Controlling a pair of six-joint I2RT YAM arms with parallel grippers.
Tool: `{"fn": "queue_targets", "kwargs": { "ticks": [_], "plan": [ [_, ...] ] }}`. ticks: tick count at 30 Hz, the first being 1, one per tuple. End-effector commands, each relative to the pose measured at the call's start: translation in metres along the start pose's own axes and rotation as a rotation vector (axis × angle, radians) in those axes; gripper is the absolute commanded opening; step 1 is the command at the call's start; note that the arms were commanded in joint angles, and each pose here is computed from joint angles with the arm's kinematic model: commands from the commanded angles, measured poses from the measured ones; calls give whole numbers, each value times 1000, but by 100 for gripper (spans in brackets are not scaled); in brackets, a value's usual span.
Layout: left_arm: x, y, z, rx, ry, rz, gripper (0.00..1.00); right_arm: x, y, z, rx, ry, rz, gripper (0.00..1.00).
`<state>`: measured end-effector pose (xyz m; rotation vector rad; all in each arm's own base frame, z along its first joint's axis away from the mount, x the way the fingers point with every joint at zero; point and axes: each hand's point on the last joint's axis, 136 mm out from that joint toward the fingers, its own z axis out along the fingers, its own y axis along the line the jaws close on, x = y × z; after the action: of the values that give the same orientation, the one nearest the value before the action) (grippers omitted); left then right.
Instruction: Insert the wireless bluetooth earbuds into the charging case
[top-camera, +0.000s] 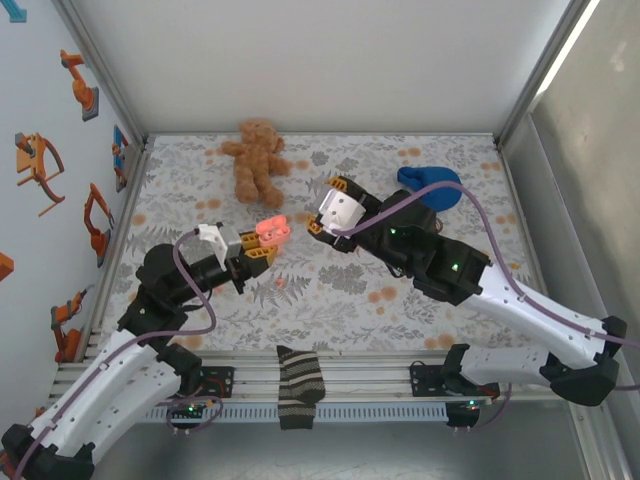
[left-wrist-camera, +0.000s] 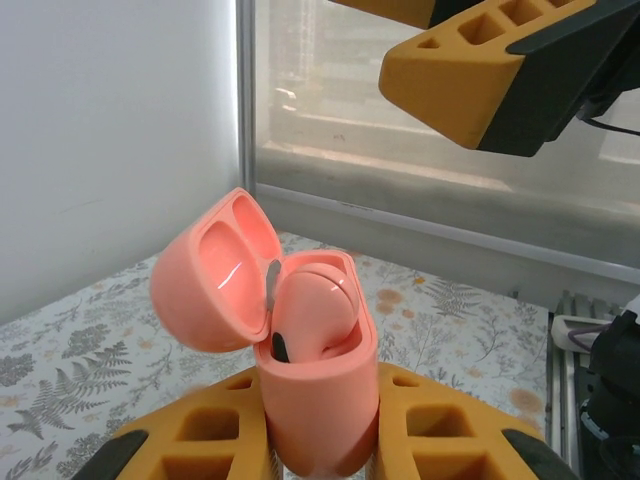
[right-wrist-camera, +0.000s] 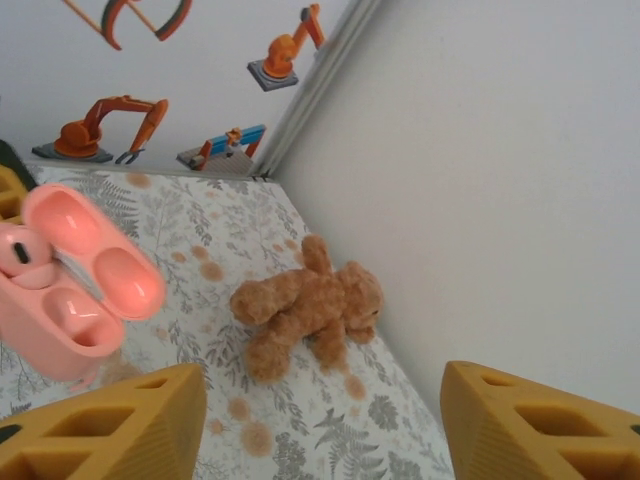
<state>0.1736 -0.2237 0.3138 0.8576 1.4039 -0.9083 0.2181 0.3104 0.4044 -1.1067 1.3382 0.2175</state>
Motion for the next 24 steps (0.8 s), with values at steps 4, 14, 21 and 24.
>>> {"fn": "queue_targets", "kwargs": {
  "ticks": [4, 14, 21, 24],
  "plan": [
    [-3, -3, -10, -22, 0, 36, 19, 18, -33, -11, 141, 18, 202, 82],
    [-11, -6, -29, -65, 7, 83, 19, 109, -36, 6, 140, 243, 597, 100],
    [-12, -10, -41, -85, 29, 88, 19, 157, 0, 40, -26, 407, 752, 92],
    [-14, -12, -47, -95, 24, 99, 19, 171, 18, 56, -105, 459, 827, 85]
  ]
}}
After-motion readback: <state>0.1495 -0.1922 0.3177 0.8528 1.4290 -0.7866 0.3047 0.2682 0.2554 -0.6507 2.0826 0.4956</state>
